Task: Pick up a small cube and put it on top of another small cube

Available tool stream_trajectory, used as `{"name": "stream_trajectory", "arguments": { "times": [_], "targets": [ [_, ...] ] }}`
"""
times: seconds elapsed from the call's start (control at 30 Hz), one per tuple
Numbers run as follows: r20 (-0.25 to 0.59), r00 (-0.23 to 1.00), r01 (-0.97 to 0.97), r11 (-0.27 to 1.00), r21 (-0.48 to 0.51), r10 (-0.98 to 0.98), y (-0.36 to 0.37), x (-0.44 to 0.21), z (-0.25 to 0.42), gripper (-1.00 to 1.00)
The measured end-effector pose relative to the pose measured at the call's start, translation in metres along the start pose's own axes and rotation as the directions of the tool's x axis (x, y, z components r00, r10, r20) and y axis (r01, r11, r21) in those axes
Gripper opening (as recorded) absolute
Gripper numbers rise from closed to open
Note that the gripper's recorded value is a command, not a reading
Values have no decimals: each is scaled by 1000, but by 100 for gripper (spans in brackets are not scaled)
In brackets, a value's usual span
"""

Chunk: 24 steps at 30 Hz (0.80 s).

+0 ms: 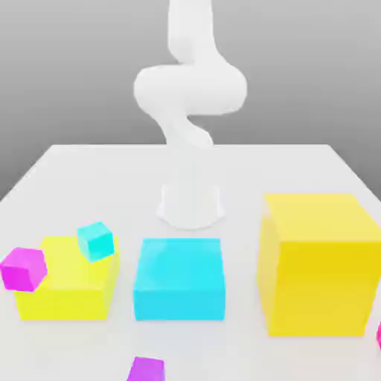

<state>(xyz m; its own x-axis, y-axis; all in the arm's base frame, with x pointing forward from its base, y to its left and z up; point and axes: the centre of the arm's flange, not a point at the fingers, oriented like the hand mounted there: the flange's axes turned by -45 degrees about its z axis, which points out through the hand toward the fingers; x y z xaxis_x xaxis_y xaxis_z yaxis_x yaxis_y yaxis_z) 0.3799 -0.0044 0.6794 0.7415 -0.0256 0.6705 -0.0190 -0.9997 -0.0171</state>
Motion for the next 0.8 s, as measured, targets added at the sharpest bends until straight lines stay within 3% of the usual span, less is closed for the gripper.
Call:
{"name": "stream_trajectory", "arguments": {
  "times": [0.4, 0.8],
  "targets": [
    [305, 950, -53, 998, -27, 59, 26, -38, 218, 0],
    [574, 809, -93, 992, -86, 125, 56, -163, 398, 0]
  ]
}}
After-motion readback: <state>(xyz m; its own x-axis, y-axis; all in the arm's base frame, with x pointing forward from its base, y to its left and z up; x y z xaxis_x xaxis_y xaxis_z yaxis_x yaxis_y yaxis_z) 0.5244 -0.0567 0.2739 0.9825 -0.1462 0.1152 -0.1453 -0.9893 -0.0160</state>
